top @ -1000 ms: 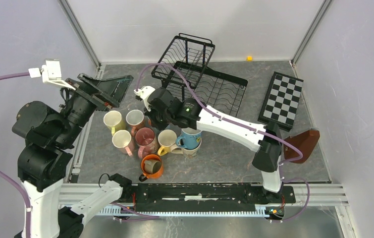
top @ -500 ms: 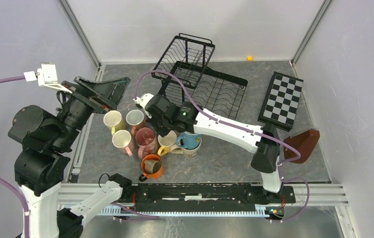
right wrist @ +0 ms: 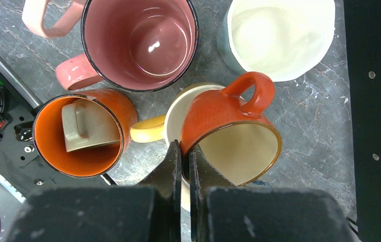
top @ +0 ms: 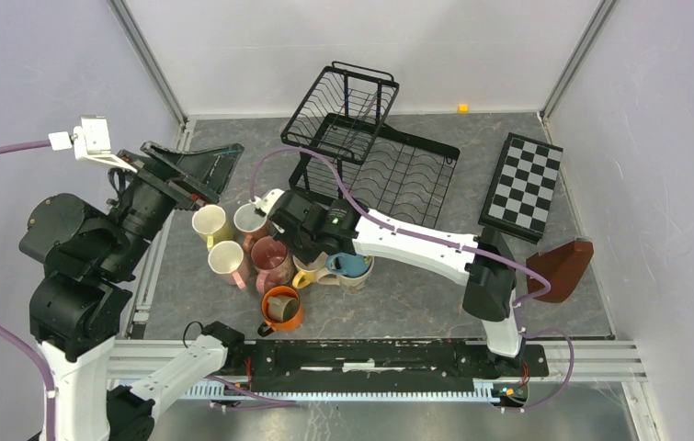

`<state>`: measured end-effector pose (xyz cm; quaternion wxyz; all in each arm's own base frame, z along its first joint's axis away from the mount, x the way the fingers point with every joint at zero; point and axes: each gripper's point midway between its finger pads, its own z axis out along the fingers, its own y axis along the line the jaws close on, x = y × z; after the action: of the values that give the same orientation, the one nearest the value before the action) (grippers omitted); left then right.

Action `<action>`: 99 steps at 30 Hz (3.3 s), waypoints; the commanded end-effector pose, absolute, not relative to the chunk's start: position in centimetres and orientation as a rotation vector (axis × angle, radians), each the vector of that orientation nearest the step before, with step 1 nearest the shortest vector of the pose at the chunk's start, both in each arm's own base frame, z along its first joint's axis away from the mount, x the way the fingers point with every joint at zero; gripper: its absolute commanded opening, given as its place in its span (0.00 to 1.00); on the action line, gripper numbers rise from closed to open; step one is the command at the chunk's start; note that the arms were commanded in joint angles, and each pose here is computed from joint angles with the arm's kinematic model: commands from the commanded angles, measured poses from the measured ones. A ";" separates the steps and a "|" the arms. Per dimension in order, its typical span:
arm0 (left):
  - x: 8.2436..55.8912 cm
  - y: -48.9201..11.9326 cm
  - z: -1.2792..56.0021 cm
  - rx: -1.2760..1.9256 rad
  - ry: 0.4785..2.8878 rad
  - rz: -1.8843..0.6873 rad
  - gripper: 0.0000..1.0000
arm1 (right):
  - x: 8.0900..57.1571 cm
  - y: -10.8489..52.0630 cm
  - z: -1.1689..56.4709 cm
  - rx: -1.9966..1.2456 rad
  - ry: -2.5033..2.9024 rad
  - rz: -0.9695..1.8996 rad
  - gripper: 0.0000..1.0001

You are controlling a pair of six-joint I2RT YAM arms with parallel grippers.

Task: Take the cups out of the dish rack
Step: Place the cup into the cup.

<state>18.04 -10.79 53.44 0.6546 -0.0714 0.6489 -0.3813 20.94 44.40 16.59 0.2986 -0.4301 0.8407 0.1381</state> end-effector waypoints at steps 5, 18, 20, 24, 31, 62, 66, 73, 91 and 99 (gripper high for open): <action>18.5 -10.8 53.3 -0.130 1.463 -0.832 1.00 | 21.0 44.7 16.3 -1.136 2.211 0.354 0.00; 18.9 -11.1 52.9 -0.130 1.476 -0.835 1.00 | 20.7 44.5 15.0 -1.158 2.226 0.348 0.00; 19.0 -11.2 52.8 -0.130 1.477 -0.836 1.00 | 20.7 44.5 14.8 -1.160 2.228 0.347 0.00; 19.2 -11.3 52.7 -0.129 1.482 -0.840 1.00 | 20.6 44.5 14.5 -1.167 2.232 0.350 0.00; 19.2 -11.4 52.6 -0.129 1.483 -0.839 1.00 | 20.5 44.6 14.1 -1.172 2.237 0.353 0.04; 19.4 -11.5 52.1 -0.128 1.493 -0.839 1.00 | 20.2 44.7 12.8 -1.195 2.256 0.350 0.21; 19.5 -11.6 52.1 -0.128 1.493 -0.841 1.00 | 20.3 44.6 12.9 -1.192 2.252 0.345 0.24; 19.6 -11.6 52.0 -0.128 1.496 -0.841 1.00 | 20.5 44.6 13.3 -1.184 2.246 0.337 0.28; 19.7 -11.7 51.7 -0.128 1.503 -0.839 1.00 | 20.5 44.7 14.5 -1.166 2.221 0.348 0.36; 19.7 -11.7 51.6 -0.128 1.504 -0.838 1.00 | 20.4 44.8 15.3 -1.153 2.206 0.356 0.38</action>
<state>19.56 -11.60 50.98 0.6367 -0.0718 0.6714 -0.3724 20.49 43.85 12.42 0.2765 -0.4399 0.8470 0.1121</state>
